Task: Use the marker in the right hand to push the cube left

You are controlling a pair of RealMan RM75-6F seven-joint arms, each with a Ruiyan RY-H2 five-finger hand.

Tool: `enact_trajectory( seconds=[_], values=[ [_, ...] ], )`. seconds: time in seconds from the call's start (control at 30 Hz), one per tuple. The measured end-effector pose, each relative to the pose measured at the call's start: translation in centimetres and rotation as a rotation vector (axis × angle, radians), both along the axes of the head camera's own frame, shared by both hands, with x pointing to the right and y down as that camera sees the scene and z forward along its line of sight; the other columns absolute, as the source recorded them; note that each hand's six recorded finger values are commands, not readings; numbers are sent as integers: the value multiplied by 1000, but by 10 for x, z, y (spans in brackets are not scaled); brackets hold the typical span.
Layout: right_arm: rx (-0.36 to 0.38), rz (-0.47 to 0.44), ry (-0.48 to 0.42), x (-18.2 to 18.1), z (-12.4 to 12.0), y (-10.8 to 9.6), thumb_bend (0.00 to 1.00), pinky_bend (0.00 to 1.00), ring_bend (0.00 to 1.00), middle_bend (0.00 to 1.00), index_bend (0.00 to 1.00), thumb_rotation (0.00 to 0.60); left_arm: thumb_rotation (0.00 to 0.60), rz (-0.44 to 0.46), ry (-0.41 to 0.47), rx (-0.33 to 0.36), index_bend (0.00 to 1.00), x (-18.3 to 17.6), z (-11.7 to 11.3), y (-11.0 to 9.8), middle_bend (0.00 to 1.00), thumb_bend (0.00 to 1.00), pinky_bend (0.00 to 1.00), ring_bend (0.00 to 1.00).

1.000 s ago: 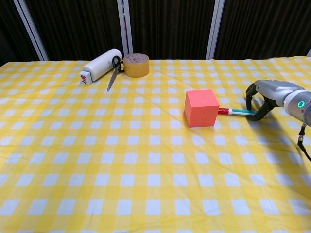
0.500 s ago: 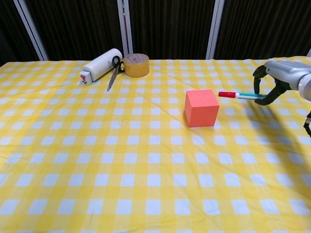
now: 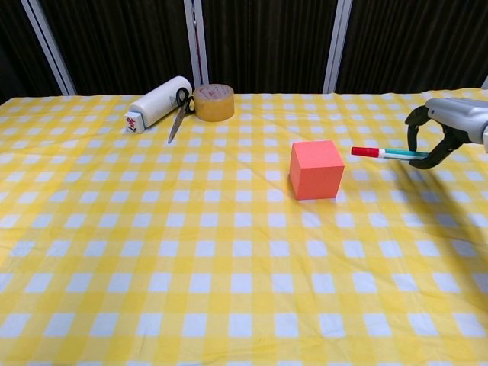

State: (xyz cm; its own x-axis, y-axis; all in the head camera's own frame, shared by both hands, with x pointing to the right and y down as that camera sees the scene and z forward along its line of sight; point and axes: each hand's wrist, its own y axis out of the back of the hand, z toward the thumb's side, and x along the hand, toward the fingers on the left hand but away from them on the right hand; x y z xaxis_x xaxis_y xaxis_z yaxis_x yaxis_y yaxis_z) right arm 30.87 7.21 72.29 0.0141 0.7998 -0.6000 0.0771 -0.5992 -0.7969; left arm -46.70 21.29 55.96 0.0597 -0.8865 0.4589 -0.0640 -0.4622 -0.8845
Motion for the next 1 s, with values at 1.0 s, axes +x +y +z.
enact_trajectory(
  seconds=[1.0],
  values=[
    [-68, -94, -114, -62, 24, 3, 480, 0, 28, 179, 632, 600, 600, -9, 15, -26, 0, 1, 3, 0, 0, 0, 0, 0]
  ],
)
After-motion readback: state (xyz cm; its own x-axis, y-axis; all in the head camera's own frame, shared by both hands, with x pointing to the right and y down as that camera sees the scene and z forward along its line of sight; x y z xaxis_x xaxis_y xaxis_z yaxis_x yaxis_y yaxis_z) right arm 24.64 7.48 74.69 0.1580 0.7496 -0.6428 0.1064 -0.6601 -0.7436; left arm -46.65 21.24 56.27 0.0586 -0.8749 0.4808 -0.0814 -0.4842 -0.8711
